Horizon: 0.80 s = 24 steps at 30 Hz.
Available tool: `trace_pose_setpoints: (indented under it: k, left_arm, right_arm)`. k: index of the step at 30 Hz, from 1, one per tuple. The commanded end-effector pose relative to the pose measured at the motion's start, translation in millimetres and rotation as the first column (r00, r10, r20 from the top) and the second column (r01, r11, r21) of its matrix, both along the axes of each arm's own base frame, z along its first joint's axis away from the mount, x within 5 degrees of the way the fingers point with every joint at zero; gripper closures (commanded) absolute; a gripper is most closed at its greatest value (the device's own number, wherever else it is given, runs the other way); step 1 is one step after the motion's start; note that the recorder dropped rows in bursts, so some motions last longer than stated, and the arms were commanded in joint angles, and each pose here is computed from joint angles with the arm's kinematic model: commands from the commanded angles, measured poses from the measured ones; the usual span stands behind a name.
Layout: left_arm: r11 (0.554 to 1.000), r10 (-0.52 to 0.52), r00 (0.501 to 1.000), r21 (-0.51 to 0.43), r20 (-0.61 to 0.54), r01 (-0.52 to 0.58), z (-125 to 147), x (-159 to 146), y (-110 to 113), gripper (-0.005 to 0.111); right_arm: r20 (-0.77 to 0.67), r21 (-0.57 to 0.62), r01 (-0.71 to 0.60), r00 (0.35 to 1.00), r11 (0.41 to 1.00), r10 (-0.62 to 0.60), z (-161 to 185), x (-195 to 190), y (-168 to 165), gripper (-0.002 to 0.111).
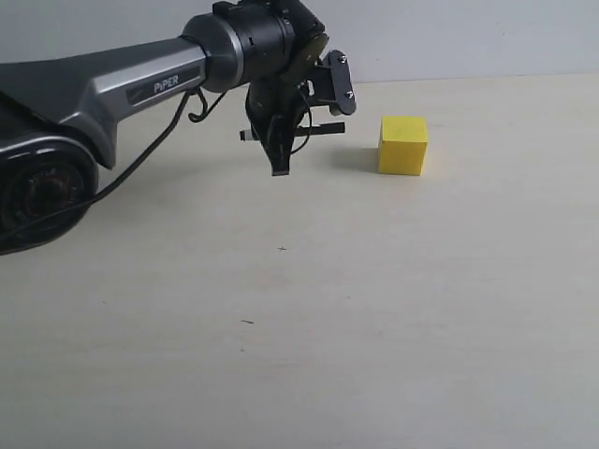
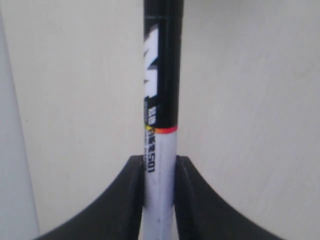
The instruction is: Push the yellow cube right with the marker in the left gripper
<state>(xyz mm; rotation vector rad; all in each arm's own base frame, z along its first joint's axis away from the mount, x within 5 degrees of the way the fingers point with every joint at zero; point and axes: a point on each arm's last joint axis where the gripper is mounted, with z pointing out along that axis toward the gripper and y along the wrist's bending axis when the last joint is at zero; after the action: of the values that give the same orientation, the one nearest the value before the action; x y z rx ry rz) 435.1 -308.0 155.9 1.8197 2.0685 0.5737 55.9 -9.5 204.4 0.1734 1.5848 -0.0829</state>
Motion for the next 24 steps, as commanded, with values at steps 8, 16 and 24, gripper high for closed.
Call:
trace_pose_setpoints:
  k: [8,16,24]
  left_arm:
    - [0.996,-0.005,0.948,-0.085,0.318,0.034,42.6,-40.0,15.8,0.107]
    - [0.991,-0.088,0.772,-0.021,0.630,0.130,13.6,-78.6,8.3,0.107]
    - [0.992,-0.114,0.743,0.032,0.659,0.124,3.9,-90.0,-12.0,0.107]
  right_arm:
    - [0.003,0.000,0.003,1.000,1.000,-0.003,-1.0,-0.3,-0.1,0.108]
    - [0.003,0.000,0.003,1.000,1.000,-0.003,-1.0,-0.3,-0.1,0.108]
    - [0.003,0.000,0.003,1.000,1.000,-0.003,-1.0,-0.3,-0.1,0.108]
